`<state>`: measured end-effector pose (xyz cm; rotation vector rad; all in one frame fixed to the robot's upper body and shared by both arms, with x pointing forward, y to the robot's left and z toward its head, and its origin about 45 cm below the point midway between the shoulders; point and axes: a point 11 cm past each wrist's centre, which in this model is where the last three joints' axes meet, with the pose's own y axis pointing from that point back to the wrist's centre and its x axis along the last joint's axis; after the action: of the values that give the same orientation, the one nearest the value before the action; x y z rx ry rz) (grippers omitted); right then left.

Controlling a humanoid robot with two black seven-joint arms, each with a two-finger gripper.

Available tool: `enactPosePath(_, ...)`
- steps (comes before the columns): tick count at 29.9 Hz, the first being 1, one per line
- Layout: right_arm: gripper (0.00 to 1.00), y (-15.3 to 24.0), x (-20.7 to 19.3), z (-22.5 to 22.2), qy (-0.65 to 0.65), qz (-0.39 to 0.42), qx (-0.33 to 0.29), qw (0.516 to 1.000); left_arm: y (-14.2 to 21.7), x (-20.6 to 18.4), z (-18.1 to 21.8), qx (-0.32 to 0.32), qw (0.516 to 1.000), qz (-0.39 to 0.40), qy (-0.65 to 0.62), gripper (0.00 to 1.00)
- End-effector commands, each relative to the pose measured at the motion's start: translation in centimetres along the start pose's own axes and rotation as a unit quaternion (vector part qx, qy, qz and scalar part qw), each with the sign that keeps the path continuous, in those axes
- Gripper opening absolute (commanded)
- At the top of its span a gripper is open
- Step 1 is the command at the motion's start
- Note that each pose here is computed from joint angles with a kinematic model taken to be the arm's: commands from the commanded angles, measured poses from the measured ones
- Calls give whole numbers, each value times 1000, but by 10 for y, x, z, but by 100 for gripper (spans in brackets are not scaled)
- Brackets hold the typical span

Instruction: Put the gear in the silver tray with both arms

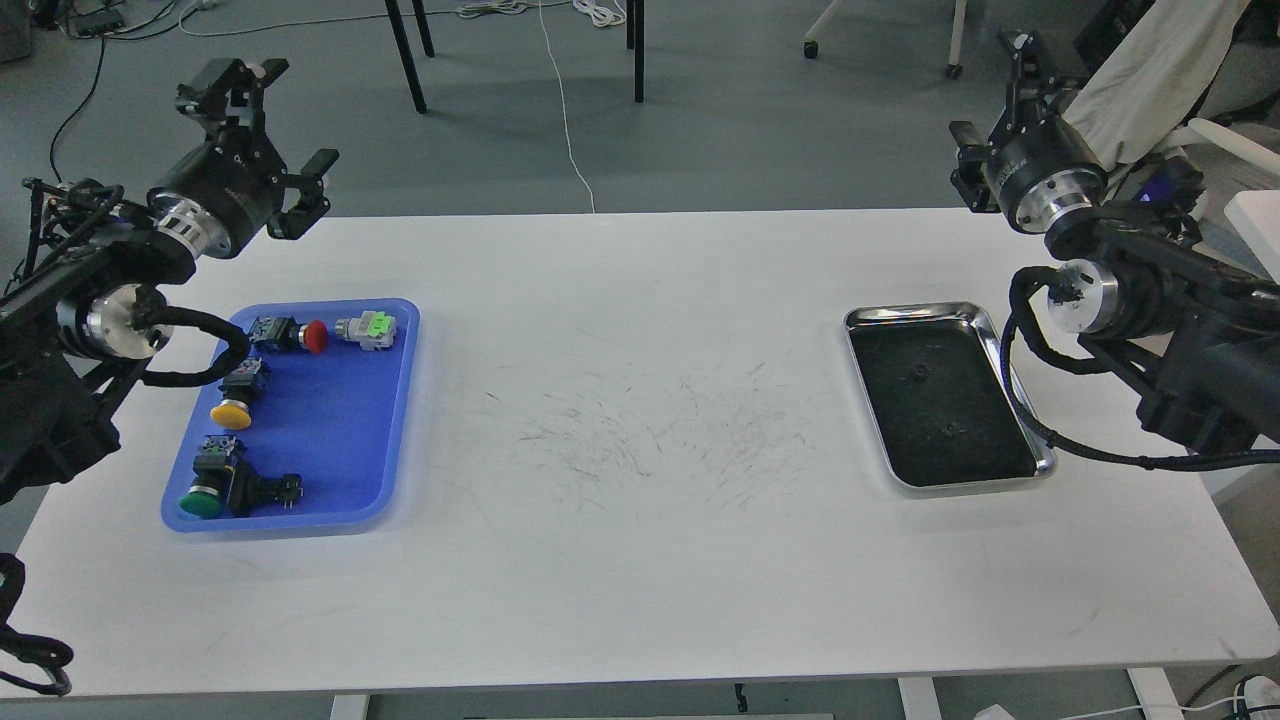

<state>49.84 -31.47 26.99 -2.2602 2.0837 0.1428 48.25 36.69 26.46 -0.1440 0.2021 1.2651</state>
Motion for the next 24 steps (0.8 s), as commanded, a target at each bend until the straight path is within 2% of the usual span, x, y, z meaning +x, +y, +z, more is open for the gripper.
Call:
enactPosePath(1, 99, 0, -1, -1, 0, -1, -1, 1000, 2, 3, -5, 6, 1000, -5, -3, 99)
enactPosePath(4, 99, -1, -3, -2, 0, -2, 0, 1000, 1, 2, -1, 1, 1000, -7, -1, 99)
enactPosePath(7, 99, -3, -2, -8, -2, 1, 6, 1000, 4, 18, -3, 11, 1000, 22, -8, 98)
enactPosePath(13, 99, -5, 2, -13, -28, 15, 15, 999, -22, -25, -39, 10, 997, 18, 73, 98)
enactPosePath(24, 99, -8, -12, -1, -33, 12, -1, 999, -28, -29, -38, 11, 997, 29, 66, 98)
